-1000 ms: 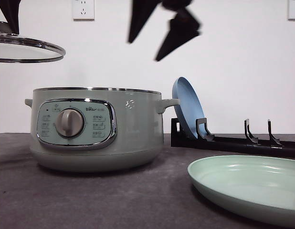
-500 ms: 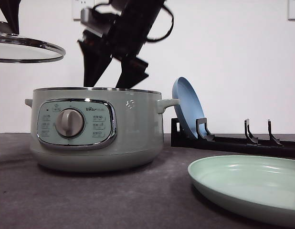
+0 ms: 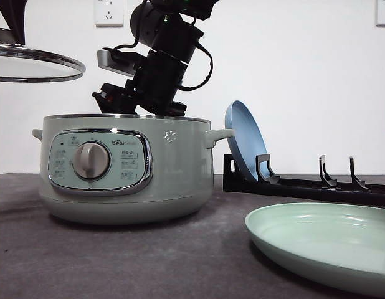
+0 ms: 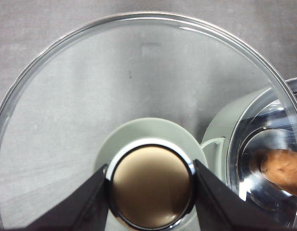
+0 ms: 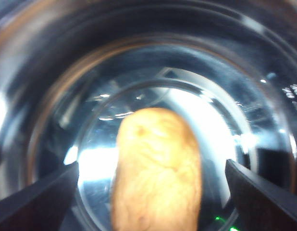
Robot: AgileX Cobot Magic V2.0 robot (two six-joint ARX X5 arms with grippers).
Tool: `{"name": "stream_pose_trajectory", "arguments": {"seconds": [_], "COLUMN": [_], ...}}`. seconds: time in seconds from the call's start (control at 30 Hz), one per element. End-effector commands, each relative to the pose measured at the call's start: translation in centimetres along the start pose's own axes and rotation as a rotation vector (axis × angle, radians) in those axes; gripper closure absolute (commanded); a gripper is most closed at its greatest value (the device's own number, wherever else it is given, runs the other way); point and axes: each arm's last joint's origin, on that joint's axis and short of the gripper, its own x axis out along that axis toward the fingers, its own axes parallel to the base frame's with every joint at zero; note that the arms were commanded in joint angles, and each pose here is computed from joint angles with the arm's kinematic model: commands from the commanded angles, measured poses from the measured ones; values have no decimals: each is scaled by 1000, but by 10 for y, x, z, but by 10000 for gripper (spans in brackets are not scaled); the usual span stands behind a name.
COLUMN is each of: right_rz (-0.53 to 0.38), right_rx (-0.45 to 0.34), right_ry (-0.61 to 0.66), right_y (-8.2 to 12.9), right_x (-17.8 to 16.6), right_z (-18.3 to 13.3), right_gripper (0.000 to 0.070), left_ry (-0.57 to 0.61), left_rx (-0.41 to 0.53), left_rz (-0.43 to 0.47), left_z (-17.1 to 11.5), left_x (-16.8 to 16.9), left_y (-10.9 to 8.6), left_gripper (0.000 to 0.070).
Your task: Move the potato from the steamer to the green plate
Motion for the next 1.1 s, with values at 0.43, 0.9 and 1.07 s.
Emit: {"name": "stream_pose_trajectory", "arguments": {"seconds": [0.43,0.9,1.07], "right_rz": [12,-5,-19], "right_rx": [1,15,22], "right_ry": [39,-21,-44], "right_y": [-3,2,8], "right_x": [27,-58,-119], "right_z": [-4,31,28], "right_gripper": [455,488,488], "left_ry": [-80,-84,-84], "left_rx": [3,4,4], "left_rz": [2,2,2], "left_z": [5,6,6], "left_x": [-17,-17,-17], "left_y": [-1,-1,-1], "left_gripper": [684,684,684]}}
